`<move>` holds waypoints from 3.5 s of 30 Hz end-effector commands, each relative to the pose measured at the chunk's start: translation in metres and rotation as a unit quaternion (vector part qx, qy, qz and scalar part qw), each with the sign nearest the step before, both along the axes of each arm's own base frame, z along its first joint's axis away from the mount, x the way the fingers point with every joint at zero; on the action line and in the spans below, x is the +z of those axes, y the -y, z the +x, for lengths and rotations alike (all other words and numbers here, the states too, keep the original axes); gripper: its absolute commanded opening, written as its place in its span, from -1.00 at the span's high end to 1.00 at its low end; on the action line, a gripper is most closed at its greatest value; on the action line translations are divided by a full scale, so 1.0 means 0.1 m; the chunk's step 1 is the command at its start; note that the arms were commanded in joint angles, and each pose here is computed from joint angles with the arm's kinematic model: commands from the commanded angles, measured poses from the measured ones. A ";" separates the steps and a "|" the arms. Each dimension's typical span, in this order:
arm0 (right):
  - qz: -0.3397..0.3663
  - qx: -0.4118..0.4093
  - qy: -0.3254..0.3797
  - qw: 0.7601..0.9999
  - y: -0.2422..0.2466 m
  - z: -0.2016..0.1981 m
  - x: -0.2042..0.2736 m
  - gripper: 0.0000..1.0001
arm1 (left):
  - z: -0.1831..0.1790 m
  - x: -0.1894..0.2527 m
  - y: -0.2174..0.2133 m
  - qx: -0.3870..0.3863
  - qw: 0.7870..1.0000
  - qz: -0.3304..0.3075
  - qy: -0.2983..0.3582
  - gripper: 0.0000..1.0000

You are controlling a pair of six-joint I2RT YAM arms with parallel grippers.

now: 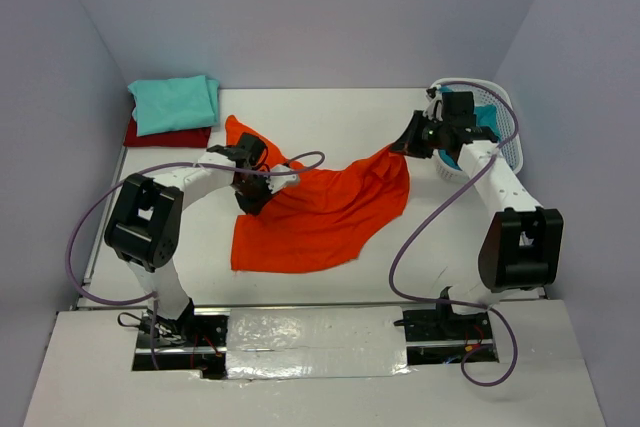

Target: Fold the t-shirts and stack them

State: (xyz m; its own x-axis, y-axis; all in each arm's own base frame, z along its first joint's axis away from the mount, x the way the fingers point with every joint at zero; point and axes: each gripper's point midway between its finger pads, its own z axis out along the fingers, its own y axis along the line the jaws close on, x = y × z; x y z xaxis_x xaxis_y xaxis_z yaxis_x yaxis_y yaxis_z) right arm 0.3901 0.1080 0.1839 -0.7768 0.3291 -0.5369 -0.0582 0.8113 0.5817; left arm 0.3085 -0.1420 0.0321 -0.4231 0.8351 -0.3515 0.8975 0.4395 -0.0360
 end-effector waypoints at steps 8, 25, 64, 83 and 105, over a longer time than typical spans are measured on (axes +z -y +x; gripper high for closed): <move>0.010 -0.013 0.069 0.997 0.17 0.16 0.46 1.00 | 0.63 0.43 -0.09 0.069 0.992 0.006 0.106 1.00; 0.119 -0.031 0.420 0.899 0.28 0.79 3.69 1.00 | 2.13 4.87 -1.71 0.249 0.739 -0.149 0.608 1.00; 0.036 0.005 -0.067 0.997 -0.42 -1.81 -0.60 1.00 | -0.74 0.93 -1.59 0.153 0.983 0.041 0.097 1.00; -0.023 0.010 -0.078 0.997 -0.23 0.15 -0.88 1.00 | 0.43 0.50 -2.04 0.307 0.947 0.066 0.068 1.00; -0.100 -0.046 -0.143 0.984 0.12 -0.59 -0.88 -0.48 | 0.10 0.34 -1.91 0.466 0.879 -0.073 -0.069 -0.25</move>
State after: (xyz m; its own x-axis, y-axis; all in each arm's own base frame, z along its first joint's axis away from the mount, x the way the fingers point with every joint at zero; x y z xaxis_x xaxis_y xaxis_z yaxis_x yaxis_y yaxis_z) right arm 0.3694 0.1011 0.1244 -0.8392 0.2879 -0.4613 0.0802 0.9046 0.4187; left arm 0.3460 0.0903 0.0783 -0.9180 0.0727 -0.3899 0.1176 0.9887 -0.0925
